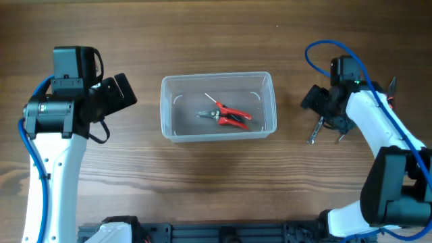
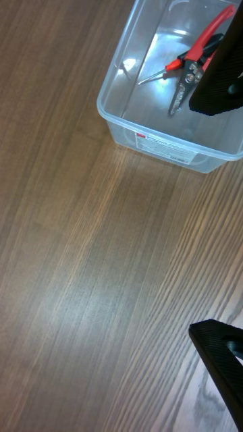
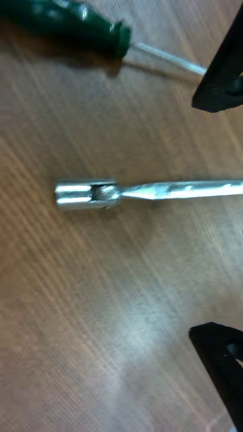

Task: Pack container
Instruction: 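Grasp the small silver wrench with the right gripper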

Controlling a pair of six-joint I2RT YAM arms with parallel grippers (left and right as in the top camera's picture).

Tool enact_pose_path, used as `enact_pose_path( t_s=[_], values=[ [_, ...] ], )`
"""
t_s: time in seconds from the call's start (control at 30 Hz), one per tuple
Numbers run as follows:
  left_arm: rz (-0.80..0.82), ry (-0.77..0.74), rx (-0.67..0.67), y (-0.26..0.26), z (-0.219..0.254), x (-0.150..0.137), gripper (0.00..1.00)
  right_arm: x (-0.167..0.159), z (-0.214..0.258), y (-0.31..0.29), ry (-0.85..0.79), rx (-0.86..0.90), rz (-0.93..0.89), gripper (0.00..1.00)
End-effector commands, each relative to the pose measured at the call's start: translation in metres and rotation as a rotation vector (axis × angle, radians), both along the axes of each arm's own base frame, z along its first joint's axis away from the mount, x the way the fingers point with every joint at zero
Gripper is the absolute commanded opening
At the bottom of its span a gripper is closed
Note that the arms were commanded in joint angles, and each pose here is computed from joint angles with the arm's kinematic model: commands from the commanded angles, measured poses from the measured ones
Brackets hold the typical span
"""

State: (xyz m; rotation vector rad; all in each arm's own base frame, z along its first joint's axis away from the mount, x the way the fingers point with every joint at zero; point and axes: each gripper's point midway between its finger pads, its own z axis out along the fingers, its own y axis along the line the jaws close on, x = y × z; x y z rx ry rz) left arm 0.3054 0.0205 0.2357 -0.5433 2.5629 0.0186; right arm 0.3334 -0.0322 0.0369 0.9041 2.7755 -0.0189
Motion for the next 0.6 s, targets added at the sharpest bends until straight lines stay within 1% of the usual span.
enact_pose_path(
  t_s=[0.0, 0.17, 0.33, 0.37, 0.47, 0.5, 0.57],
  values=[
    [0.013, -0.006, 0.007, 0.003, 0.002, 0.002, 1.0, -0.008, -0.028, 0.001, 0.044, 0.008, -0.024, 1.0],
    [0.013, -0.007, 0.007, 0.004, 0.002, 0.002, 1.0, -0.014, -0.062, 0.003, 0.094, 0.017, -0.011, 1.0],
    [0.013, -0.007, 0.007, 0.004, 0.002, 0.002, 1.0, -0.013, -0.07, 0.004, 0.103, 0.022, 0.011, 0.99],
    [0.013, -0.007, 0.007, 0.004, 0.002, 0.002, 1.0, -0.013, -0.07, 0.004, 0.103, 0.022, 0.01, 0.93],
    [0.016, -0.007, 0.005, 0.003, 0.002, 0.002, 1.0, -0.013, -0.07, 0.004, 0.103, 0.022, 0.011, 0.68],
    [0.016, -0.007, 0.005, 0.003, 0.002, 0.002, 1.0, -0.013, -0.07, 0.004, 0.103, 0.022, 0.011, 0.61],
    [0.016, -0.007, 0.006, 0.004, 0.002, 0.002, 1.0, -0.013, -0.07, 0.004, 0.103, 0.022, 0.011, 0.39]
  ],
)
